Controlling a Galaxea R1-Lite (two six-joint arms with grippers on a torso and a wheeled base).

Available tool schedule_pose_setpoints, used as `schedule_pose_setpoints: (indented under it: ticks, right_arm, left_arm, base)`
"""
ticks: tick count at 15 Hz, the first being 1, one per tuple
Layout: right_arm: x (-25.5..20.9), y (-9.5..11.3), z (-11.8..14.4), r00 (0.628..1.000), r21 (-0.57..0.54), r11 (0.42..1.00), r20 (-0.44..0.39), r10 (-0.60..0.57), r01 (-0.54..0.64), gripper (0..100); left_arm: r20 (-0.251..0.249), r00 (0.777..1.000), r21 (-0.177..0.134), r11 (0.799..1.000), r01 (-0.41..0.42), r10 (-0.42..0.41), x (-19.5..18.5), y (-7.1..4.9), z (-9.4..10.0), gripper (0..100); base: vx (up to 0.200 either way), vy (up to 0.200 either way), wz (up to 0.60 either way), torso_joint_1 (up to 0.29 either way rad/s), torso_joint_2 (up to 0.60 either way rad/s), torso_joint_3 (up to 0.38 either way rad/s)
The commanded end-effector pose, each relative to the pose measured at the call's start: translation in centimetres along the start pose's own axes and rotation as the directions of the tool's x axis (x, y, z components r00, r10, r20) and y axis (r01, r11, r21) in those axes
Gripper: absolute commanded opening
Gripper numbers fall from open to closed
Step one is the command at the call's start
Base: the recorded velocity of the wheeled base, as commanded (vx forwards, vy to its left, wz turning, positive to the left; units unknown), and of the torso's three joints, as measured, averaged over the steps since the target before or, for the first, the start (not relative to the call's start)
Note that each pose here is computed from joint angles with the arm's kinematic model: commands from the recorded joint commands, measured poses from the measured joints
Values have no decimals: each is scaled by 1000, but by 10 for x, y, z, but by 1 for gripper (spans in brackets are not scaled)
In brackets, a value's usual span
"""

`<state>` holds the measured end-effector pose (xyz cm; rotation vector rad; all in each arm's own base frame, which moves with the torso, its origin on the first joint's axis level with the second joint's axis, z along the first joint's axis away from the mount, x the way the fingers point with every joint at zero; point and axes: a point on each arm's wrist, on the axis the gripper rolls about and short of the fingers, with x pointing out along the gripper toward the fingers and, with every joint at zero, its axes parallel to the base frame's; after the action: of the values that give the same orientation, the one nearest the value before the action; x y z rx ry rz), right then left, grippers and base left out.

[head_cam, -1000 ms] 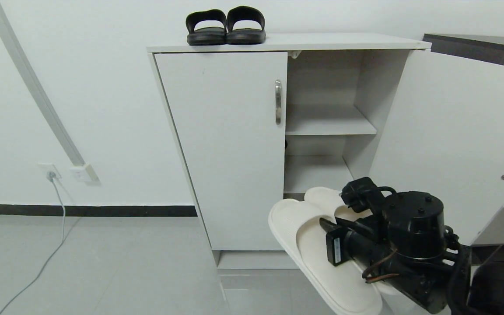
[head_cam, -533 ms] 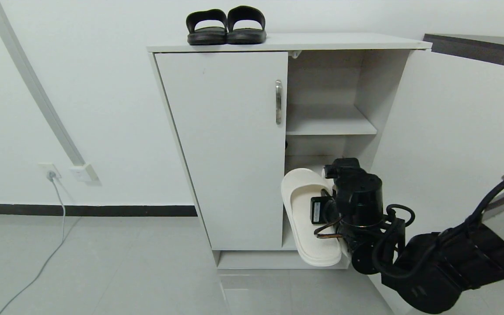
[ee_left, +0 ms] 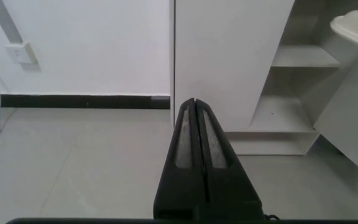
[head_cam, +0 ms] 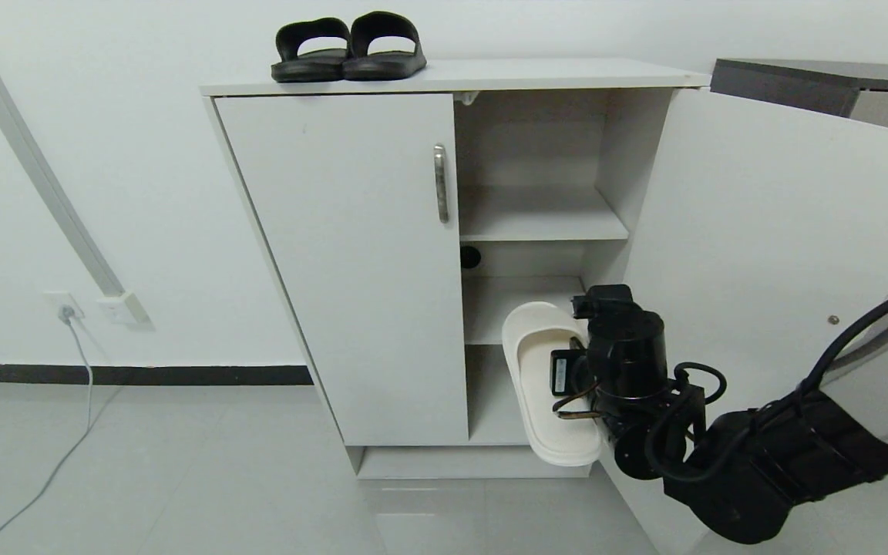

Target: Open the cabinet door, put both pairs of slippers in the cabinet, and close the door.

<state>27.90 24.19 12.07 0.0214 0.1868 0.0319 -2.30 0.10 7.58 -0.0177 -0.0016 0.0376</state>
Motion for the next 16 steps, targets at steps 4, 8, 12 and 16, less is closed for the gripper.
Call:
schedule_pose_setpoints:
  ticks: [4, 8, 12, 16]
  right_arm:
    - [6, 3, -14, 1000, -18, 1000, -21, 2, -2, 0]
    - [11, 3, -22, 1000, -16, 1000, -20, -1, 1, 0]
    - [10, 3, -22, 1000, -14, 1000, -15, 2, -2, 0]
    - [10, 3, -23, 1000, -15, 1000, -16, 3, -3, 0]
  left_arm:
    - [-3, 1000, 1, 1000, -1, 1, 0, 0, 0, 0]
    - [-1, 1000, 1, 1000, -4, 4, 0, 0, 0, 0]
    - [-1, 1000, -1, 1000, -2, 2, 0, 0, 0, 0]
    - [-3, 1000, 1, 1000, -2, 2, 0, 0, 0, 0]
  base:
    - [0, 0, 0, 0, 0, 0]
    - [0, 0, 0, 0, 0, 0]
    - [0, 0, 0, 0, 0, 0]
    - [0, 0, 0, 0, 0, 0]
